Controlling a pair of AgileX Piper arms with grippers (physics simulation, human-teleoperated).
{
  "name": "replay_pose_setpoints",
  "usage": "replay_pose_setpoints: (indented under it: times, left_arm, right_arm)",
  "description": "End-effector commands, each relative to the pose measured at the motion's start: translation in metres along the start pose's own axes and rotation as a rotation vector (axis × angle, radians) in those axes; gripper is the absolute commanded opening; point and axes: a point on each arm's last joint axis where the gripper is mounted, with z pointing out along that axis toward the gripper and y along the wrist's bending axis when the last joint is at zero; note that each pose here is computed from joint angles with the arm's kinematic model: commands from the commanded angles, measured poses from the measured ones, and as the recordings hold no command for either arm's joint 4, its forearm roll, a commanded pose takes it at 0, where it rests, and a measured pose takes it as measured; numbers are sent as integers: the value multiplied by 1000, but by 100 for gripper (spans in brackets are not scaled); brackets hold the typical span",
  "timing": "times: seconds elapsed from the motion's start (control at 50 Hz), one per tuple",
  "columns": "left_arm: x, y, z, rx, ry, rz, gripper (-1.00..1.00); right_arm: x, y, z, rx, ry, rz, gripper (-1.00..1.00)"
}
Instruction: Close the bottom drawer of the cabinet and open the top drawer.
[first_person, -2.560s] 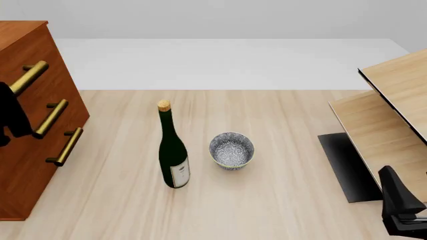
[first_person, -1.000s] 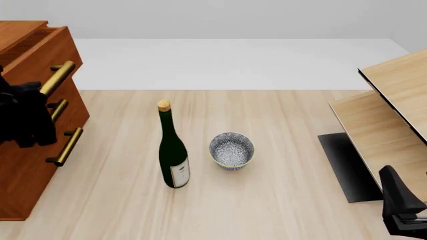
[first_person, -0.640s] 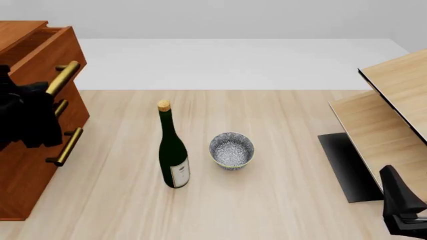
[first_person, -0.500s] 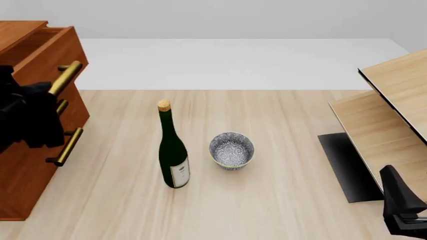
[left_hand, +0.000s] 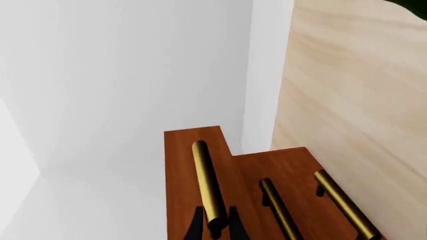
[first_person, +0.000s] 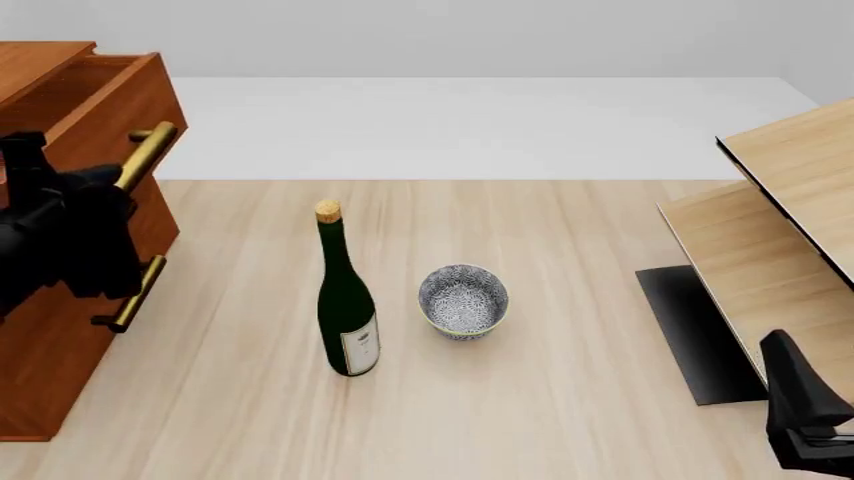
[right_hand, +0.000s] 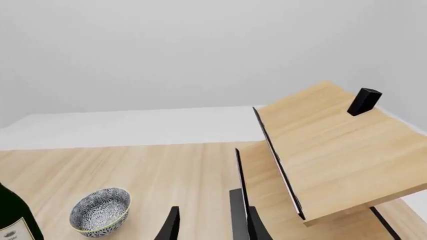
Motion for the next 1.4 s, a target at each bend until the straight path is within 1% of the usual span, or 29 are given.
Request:
replay_pose_setpoints:
  times: [0.02,0.2,0.22,0.78,0.8,0.92,1.02,1.06,1.08,1.4]
  left_arm:
    - [-6,7,-4,-45,-27,31,-100]
    - [-6,6,-1,-38,-27,26,-100]
    - [-6,6,-1,-37,-27,25,100]
    - [-5,5,2,-30,-24,12,100]
    - [-6,7,1,-29,-27,1,100]
    - [-8,6,1,-22,-36,-9,100]
    - [-11,10,-1,-19,-51,-30,100]
    - [-10,8,-1,-18,-48,-25,100]
    - [-11,9,-1,-17,-52,-36,100]
    - [-15,0,2,7,-70,-49,100]
  right_arm:
    - [0,0,0,1,-1,1,100]
    - [0,0,0,1,-1,2,100]
    - [0,0,0,2,-1,2,100]
    - [0,0,0,3,-1,1,100]
    - [-1,0,0,3,-1,2,100]
    - [-1,0,0,4,-1,2,100]
    - [-1,0,0,3,-1,2,100]
    - [-1,0,0,2,-1,2,100]
    - [-1,0,0,2,-1,2,100]
    - [-1,0,0,3,-1,4,100]
